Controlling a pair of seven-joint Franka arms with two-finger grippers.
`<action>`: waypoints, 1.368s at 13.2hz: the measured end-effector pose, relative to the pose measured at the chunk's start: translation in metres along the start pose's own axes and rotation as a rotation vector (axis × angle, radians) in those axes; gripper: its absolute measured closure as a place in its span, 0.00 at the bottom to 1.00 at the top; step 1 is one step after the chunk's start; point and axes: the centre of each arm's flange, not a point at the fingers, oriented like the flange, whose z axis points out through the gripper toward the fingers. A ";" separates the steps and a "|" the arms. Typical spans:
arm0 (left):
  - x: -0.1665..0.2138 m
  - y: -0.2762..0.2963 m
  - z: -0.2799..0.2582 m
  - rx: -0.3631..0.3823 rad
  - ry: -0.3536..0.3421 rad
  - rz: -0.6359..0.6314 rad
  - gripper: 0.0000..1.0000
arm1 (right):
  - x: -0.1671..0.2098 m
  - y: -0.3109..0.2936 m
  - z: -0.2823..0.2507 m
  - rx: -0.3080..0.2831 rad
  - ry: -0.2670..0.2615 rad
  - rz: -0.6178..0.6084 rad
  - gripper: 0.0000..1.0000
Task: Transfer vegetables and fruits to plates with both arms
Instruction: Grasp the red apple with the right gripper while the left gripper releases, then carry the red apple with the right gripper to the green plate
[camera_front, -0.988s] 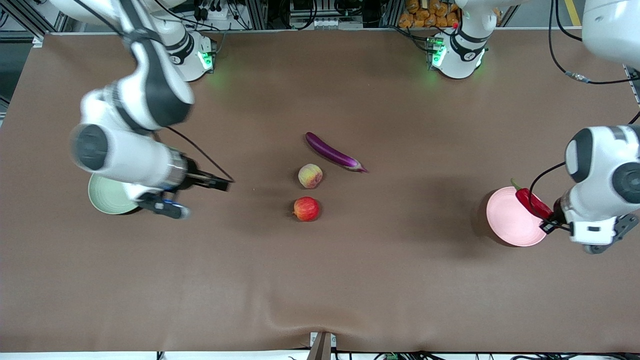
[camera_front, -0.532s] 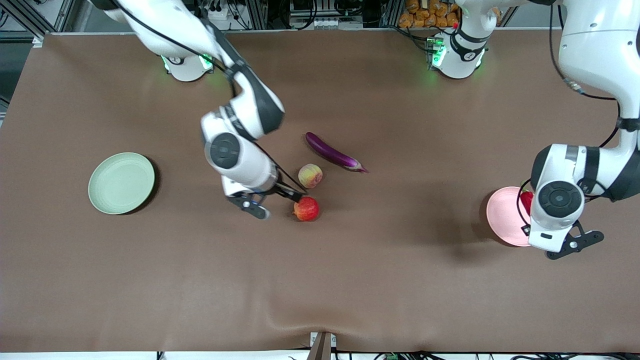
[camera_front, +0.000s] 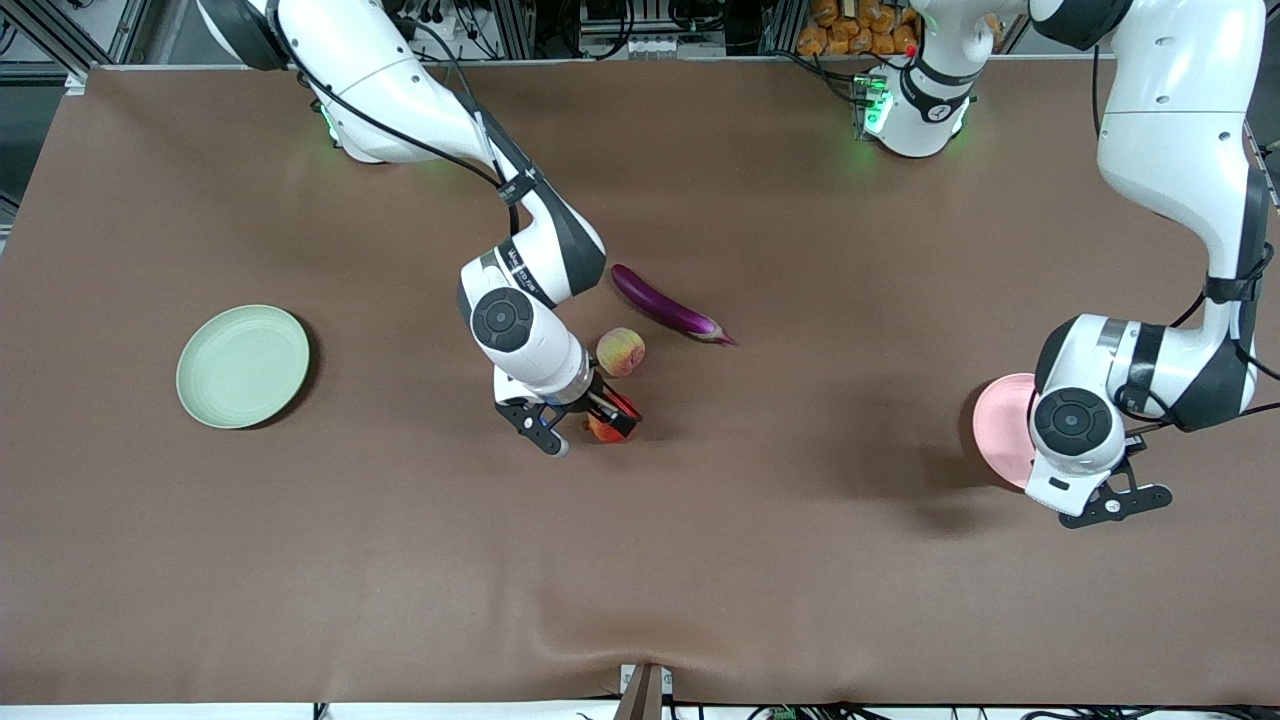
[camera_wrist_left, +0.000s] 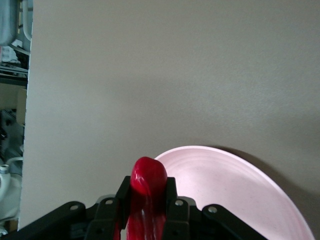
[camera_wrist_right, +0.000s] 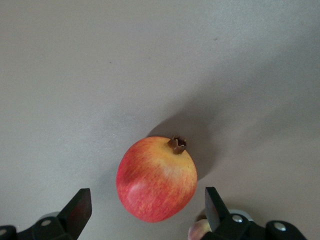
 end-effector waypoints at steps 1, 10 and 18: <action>-0.001 0.004 0.007 0.022 0.006 0.022 0.70 | 0.000 0.001 0.005 -0.006 -0.002 0.003 0.00; -0.015 0.028 0.045 0.050 -0.032 0.089 0.52 | -0.010 0.000 0.041 0.026 0.018 0.055 0.15; -0.013 0.028 0.044 0.050 -0.028 0.092 0.00 | 0.049 -0.003 -0.023 -0.142 -0.063 0.129 0.15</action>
